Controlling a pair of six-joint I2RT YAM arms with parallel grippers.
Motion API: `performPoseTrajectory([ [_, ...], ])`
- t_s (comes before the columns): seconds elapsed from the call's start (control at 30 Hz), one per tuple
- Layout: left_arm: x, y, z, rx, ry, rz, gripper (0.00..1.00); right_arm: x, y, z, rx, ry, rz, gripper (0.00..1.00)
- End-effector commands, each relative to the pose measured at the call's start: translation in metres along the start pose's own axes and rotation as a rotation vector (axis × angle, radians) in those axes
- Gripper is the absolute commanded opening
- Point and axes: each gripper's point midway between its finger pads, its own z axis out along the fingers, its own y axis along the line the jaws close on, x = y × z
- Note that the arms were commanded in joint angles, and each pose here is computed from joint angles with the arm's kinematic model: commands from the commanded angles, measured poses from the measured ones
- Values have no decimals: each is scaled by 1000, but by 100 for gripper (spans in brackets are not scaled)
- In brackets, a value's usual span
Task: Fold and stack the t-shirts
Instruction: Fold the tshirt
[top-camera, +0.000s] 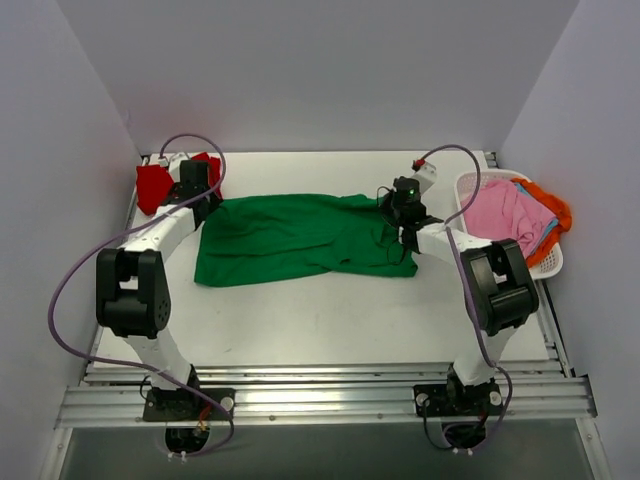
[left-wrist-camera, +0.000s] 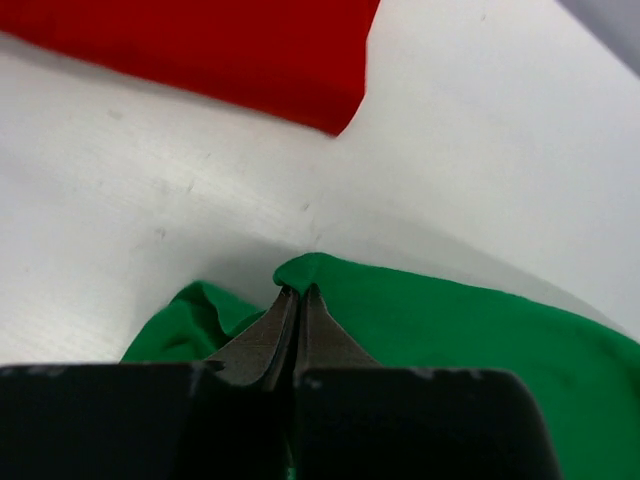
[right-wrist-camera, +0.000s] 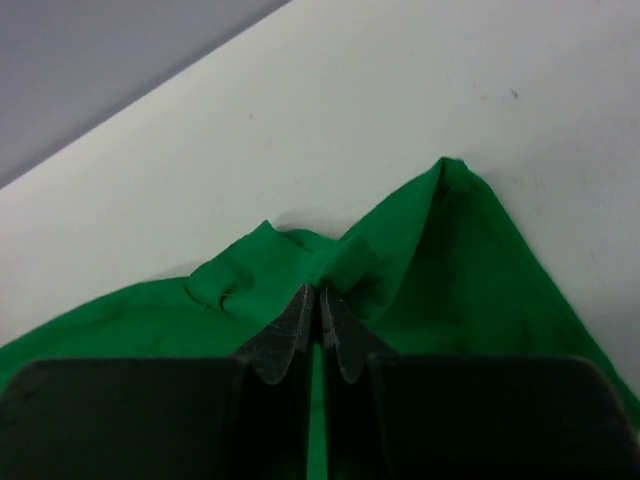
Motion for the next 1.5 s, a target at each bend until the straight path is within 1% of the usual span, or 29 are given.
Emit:
performPoseTrajectory([
  [0.0,-8,8,-26,25,-63,-29,2,-14,18,-35,-21,-68,-6,0],
  [0.07,1,19,-39,21,-63,-34,2,-7,12,-55,-5,-68,-14,0],
  [0.1,5,23,-42,15,-60,-33,2,-9,20,-69,-25,-80,-10,0],
  [0.13,9,28,-46,8,-56,-32,2,3,9,-76,-3,-61,-19,0],
  [0.17,16,37,-52,-10,-53,-36,2,6,5,-83,13,-64,-19,0],
  [0.2,20,41,-55,-15,-52,-41,2,-1,6,-95,3,-85,3,0],
  [0.23,23,44,-58,-14,-48,-45,2,5,5,-103,6,-81,4,0],
  [0.27,23,45,-64,-7,-54,-55,2,17,-8,-110,38,-64,-6,0],
  [0.3,33,52,-65,-20,-37,-48,3,9,-12,-120,55,-99,20,0],
  [0.33,34,53,-70,-24,-36,-53,4,14,-15,-126,69,-97,23,0],
  [0.37,37,56,-72,-34,-31,-53,5,26,-29,-133,106,-78,10,0],
  [0.4,41,62,-73,-54,-29,-52,6,19,-36,-141,138,-120,21,0],
  [0.43,43,65,-74,-65,-25,-53,6,23,-40,-146,156,-124,41,0],
  [0.5,46,72,-78,-86,-24,-58,8,37,-52,-158,196,-110,22,0],
  [0.53,49,77,-80,-104,-27,-63,10,39,-58,-159,222,-119,37,0],
  [0.57,51,79,-81,-109,-24,-60,28,44,-65,-161,244,-103,28,0],
  [0.6,52,81,-81,-114,-24,-61,44,48,-69,-160,264,-95,21,19],
  [0.63,54,83,-82,-126,-17,-58,61,51,-71,-159,276,-85,18,42],
  [0.67,56,84,-82,-135,-12,-62,71,55,-75,-159,296,-72,13,63],
  [0.7,56,85,-83,-143,-11,-62,91,60,-78,-158,310,-59,8,94],
  [0.73,60,89,-85,-164,6,-54,94,63,-79,-158,315,-52,7,100],
  [0.77,58,91,-88,-180,1,-57,96,66,-79,-157,315,-44,7,100],
  [0.87,60,94,-102,-204,-19,-58,96,76,-74,-158,301,-30,5,100],
  [0.93,58,89,-113,-169,-46,-84,96,81,-64,-159,276,-26,0,100],
  [1.0,68,91,-118,-152,-32,-94,96,86,-57,-160,265,-15,-11,100],
  [1.07,66,87,-124,-124,-48,-105,96,91,-51,-161,261,-3,-21,100],
  [1.23,73,86,-125,-123,-36,-76,96,114,-29,-173,187,32,-19,100],
  [1.47,85,86,-115,-120,-7,-65,96,153,-33,-164,190,120,-33,100],
])
